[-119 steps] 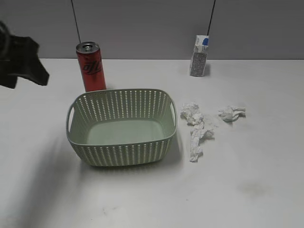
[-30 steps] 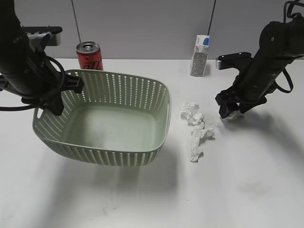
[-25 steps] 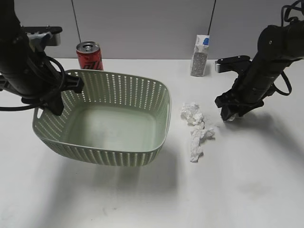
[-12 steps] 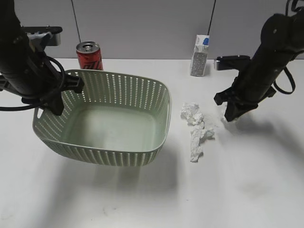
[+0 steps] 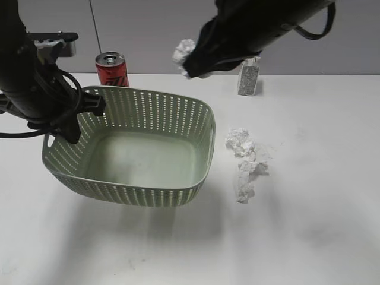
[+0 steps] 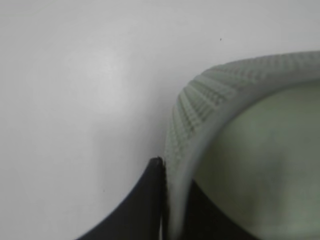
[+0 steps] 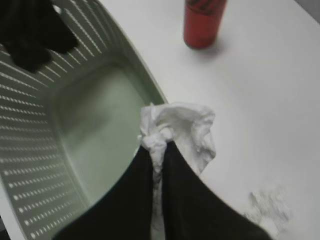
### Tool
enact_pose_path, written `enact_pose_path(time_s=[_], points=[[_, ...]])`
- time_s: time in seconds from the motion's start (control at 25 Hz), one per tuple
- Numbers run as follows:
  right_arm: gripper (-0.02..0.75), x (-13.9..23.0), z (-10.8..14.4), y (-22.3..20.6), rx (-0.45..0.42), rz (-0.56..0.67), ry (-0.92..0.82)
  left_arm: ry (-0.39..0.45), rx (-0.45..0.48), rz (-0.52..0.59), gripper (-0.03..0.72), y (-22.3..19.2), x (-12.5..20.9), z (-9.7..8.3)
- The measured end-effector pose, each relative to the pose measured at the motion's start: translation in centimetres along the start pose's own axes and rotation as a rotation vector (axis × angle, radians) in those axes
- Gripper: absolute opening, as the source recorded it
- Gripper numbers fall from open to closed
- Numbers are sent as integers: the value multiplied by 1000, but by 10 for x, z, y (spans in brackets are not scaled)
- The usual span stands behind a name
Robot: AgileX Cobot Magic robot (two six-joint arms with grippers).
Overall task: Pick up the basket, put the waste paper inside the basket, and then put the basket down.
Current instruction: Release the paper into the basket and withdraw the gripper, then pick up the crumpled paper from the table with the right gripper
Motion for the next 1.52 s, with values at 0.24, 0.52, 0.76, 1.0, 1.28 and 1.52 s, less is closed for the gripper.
enact_pose_path(time_s=[0.24,0.52,0.76,1.0,1.28,1.52], points=[[100,9,38,-34,-58,19,68,10,12,-2,8,0,0,-2],[631,29,31,-66,-58,135,54,12,14,-3,8,0,0,-2],[573,5,29,-33,23,125,174,14,16,-3,8,0,0,-2],[560,-20,-40,3,277,16,0,14,16,-3,8,0,0,-2],[559,8,-134,-23,387,56,-247,14,16,-11,8,0,-1,-2],[559,36,-163,-86,368,107,-338,15,14,-26,8,0,-3,-2]])
Point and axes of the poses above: a point on each arm's last joint axis where the gripper is mounted, y pointing back along that axis away from the gripper, z along the wrist's bending axis when the last joint is at zero, x = y × z, the point moved 4 cm from there along -y, pointing out along that axis toward the gripper, and after that the axes turned 15 degrees about -y, right-handed, at the moved point
